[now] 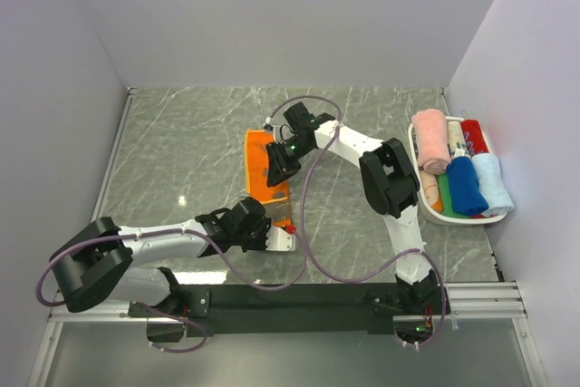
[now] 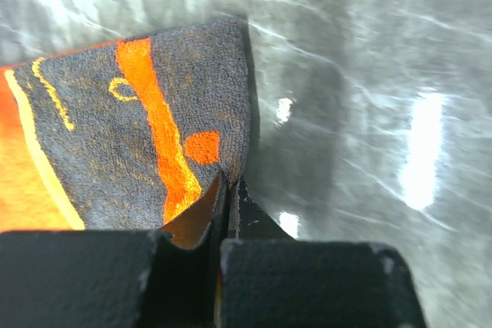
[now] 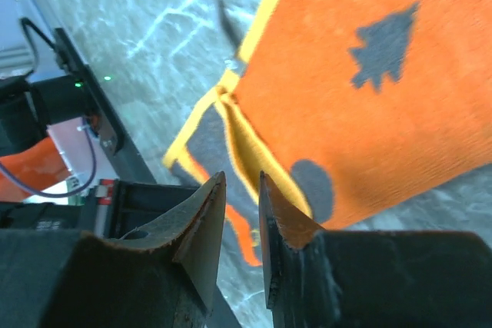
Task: Roll the towels
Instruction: Roll the towel
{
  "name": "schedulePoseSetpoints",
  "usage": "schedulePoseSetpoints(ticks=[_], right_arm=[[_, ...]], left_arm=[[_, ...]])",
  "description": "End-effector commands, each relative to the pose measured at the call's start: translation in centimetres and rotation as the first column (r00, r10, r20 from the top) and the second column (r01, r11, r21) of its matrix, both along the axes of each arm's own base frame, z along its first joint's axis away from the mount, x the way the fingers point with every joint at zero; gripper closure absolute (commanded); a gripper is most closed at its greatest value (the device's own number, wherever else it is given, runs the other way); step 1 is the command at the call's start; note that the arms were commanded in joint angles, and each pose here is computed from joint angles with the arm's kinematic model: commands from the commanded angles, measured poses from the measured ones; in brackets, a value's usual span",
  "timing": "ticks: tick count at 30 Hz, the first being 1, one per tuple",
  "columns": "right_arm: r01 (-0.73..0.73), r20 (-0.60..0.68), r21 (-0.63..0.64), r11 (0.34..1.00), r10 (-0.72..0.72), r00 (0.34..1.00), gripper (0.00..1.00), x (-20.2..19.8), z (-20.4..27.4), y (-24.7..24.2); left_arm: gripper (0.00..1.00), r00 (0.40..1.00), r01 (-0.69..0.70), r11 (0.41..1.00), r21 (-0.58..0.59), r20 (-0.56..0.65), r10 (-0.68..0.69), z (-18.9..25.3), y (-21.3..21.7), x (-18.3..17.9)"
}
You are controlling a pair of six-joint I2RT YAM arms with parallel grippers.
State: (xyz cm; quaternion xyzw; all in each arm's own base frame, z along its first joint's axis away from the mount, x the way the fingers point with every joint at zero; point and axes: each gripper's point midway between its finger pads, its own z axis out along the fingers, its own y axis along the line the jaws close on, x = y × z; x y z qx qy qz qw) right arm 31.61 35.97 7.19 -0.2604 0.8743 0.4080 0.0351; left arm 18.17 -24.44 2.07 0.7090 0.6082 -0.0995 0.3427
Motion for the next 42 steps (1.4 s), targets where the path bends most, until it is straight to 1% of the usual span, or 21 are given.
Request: schedulePoseSetpoints(ticks=[1,3,4,5,6,7,8,9,11,12,13,17,21,26,30,32,33,34,35,39,42], right_arm=[[-0.053,-0.008,-0.055,0.997,0.053,0.999,0.69,-1.6,-2.8,0.7],[-0.067,-0.040,-0.062,0.996,0.065,0.997,0.69,-3.0,-4.1,0.8],[-0.081,-0.052,-0.069,0.994,0.077,0.996,0.69,-3.8,-4.5,0.9],[-0.093,-0.053,-0.074,0.993,0.089,0.995,0.70,-4.1,-5.0,0.9],[-0.103,-0.073,-0.088,0.991,0.097,0.993,0.70,-4.7,-5.6,0.6],[-0.110,-0.082,-0.091,0.990,0.102,0.991,0.71,-5.0,-5.9,0.6],[-0.112,-0.083,-0.087,0.990,0.105,0.991,0.71,-5.1,-6.0,0.6],[-0.111,-0.085,-0.093,0.989,0.103,0.991,0.71,-5.2,-6.2,0.4],[-0.117,-0.081,-0.095,0.989,0.110,0.991,0.71,-5.4,-6.3,0.4],[-0.121,-0.085,-0.094,0.988,0.113,0.990,0.71,-5.6,-6.3,0.4],[-0.122,-0.087,-0.098,0.988,0.114,0.990,0.71,-5.7,-6.4,0.3],[-0.129,-0.101,-0.095,0.987,0.120,0.988,0.72,-6.4,-6.6,-0.1],[-0.133,-0.105,-0.088,0.987,0.124,0.987,0.72,-6.7,-6.5,-0.1],[-0.136,-0.098,-0.081,0.987,0.128,0.987,0.71,-6.3,-6.0,0.3],[-0.106,-0.028,-0.119,0.987,0.103,0.994,0.60,-4.1,-4.5,-0.6],[-0.086,0.038,-0.148,0.985,0.093,0.995,0.52,-2.7,-3.8,-1.4],[-0.070,0.069,-0.193,0.979,0.085,0.994,0.43,-2.0,-3.8,-2.1],[-0.064,0.071,-0.197,0.978,0.079,0.994,0.35,-1.9,-3.5,-2.3],[-0.068,0.092,-0.195,0.978,0.088,0.992,0.34,-1.4,-3.2,-2.9],[-0.042,0.061,-0.198,0.979,0.056,0.997,0.33,-1.5,-3.5,-4.5],[-0.010,0.067,-0.211,0.977,0.025,0.997,0.33,-1.5,-4.4,-6.1]], left_arm=[[0.99,0.985,-0.004,1.000,-0.004,-0.172,0.003,0.1,0.5,-2.4],[0.99,0.973,-0.021,0.999,-0.024,-0.231,0.015,0.6,0.5,-2.5],[0.99,0.971,-0.039,0.998,-0.042,-0.238,0.028,1.4,0.4,-1.7],[0.99,0.966,-0.043,0.998,-0.048,-0.257,0.029,1.6,0.3,-1.7],[0.99,0.951,-0.032,0.998,-0.047,-0.308,0.016,1.6,0.4,-2.4],[0.99,0.947,-0.054,0.996,-0.066,-0.320,0.030,2.5,0.2,-1.5],[0.99,0.938,-0.047,0.997,-0.067,-0.346,0.021,2.7,0.2,-1.6],[0.99,0.913,-0.037,0.998,-0.057,-0.407,0.011,2.4,0.4,-2.3],[0.99,0.897,-0.058,0.996,-0.074,-0.442,0.019,3.5,0.3,-1.2],[0.99,0.864,-0.057,0.996,-0.062,-0.503,0.019,3.3,0.5,-1.7],[0.99,0.862,-0.084,0.993,-0.080,-0.506,0.032,4.2,0.5,-0.3],[0.99,0.826,-0.130,0.987,-0.097,-0.561,0.054,5.2,0.6,1.9],[0.99,0.832,-0.160,0.979,-0.128,-0.552,0.064,6.3,0.5,4.1],[0.99,0.844,-0.175,0.975,-0.138,-0.531,0.076,5.9,0.2,5.1],[0.99,0.839,-0.197,0.972,-0.132,-0.536,0.097,5.0,0.2,5.6],[0.99,0.833,-0.202,0.970,-0.133,-0.544,0.099,4.8,0.2,5.7],[0.99,0.828,-0.202,0.971,-0.132,-0.552,0.097,4.6,0.2,5.6],[0.99,0.830,-0.198,0.971,-0.133,-0.550,0.094,4.6,0.2,5.7],[0.99,0.830,-0.200,0.971,-0.133,-0.549,0.096,4.6,0.3,5.8],[0.98,0.826,-0.188,0.972,-0.138,-0.558,0.081,4.7,0.4,6.1],[0.97,0.808,-0.181,0.975,-0.133,-0.585,0.070,4.6,0.5,6.1]])
